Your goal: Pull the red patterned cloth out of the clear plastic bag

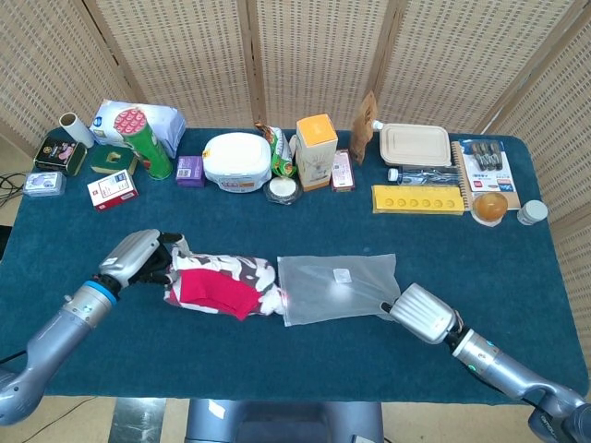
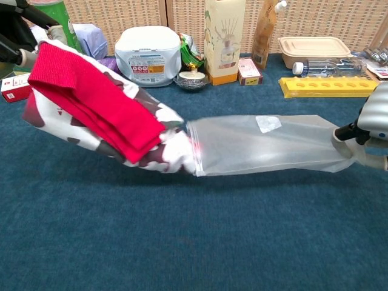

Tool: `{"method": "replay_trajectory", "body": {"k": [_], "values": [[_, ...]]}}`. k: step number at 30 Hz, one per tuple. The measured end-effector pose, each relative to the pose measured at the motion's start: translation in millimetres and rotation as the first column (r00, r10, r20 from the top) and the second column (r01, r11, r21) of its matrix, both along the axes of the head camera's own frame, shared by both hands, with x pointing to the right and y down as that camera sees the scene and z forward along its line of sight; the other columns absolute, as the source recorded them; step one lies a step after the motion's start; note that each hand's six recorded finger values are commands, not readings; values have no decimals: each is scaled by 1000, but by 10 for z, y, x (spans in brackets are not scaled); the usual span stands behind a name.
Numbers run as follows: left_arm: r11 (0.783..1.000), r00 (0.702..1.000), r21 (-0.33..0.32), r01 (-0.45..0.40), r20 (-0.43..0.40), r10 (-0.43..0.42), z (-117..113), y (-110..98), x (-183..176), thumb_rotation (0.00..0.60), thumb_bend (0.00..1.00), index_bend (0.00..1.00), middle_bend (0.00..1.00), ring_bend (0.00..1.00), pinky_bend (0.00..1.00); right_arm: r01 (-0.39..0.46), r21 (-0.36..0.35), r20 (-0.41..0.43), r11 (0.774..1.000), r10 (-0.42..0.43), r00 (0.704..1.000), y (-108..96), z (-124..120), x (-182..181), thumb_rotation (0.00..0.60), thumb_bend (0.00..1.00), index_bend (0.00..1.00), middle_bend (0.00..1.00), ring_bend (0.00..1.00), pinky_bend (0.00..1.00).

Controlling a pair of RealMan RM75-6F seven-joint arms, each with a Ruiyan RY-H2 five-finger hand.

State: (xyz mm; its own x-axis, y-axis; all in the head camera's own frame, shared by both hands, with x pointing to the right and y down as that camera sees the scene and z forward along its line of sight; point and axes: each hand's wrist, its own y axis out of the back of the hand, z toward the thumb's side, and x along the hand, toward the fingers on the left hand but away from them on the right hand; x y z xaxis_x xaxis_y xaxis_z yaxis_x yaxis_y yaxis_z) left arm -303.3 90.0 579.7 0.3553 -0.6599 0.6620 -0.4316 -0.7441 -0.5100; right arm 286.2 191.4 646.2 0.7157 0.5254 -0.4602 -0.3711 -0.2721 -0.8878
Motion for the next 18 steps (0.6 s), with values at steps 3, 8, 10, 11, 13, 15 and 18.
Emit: {"method": "replay_trajectory", "body": {"k": [3, 8, 10, 11, 13, 15, 18], "values": [[1000, 1000, 2, 19, 11, -19, 22, -32, -84, 600, 585, 831, 1000, 1000, 974, -4, 2, -2, 1000, 4, 1000, -10, -2, 11, 600, 561, 700, 963, 1000, 1000], [999, 999, -15, 33, 9, -33, 122, -33, -97, 600, 583, 831, 1000, 1000, 974, -7, 5, -8, 1000, 7, 1000, -22, -5, 9, 600, 552, 695, 956, 1000, 1000], [999, 999, -18, 35, -1, -35, 161, -36, -59, 600, 583, 831, 1000, 1000, 973, -11, 8, -10, 1000, 11, 1000, -33, -12, 6, 600, 530, 658, 932, 1000, 1000], [999, 999, -18, 35, -8, -36, 174, -43, -35, 600, 581, 831, 1000, 1000, 966, -13, 11, -11, 1000, 13, 1000, -42, -16, 7, 600, 510, 613, 907, 1000, 1000], [999, 999, -14, 36, -25, -36, 195, -68, 33, 600, 572, 817, 1000, 1000, 942, -19, 21, -16, 1000, 20, 1000, -69, -26, 17, 600, 466, 521, 844, 1000, 1000], [999, 998, -5, 33, -50, -33, 199, -104, 128, 600, 535, 723, 999, 981, 914, -30, 33, -21, 999, 31, 999, -100, -40, 36, 600, 403, 403, 753, 991, 1000], [1000, 996, 10, 20, -87, -19, 189, -154, 289, 600, 460, 530, 872, 796, 852, -57, 52, -24, 997, 58, 998, -153, -75, 71, 600, 284, 258, 617, 902, 991]]}}
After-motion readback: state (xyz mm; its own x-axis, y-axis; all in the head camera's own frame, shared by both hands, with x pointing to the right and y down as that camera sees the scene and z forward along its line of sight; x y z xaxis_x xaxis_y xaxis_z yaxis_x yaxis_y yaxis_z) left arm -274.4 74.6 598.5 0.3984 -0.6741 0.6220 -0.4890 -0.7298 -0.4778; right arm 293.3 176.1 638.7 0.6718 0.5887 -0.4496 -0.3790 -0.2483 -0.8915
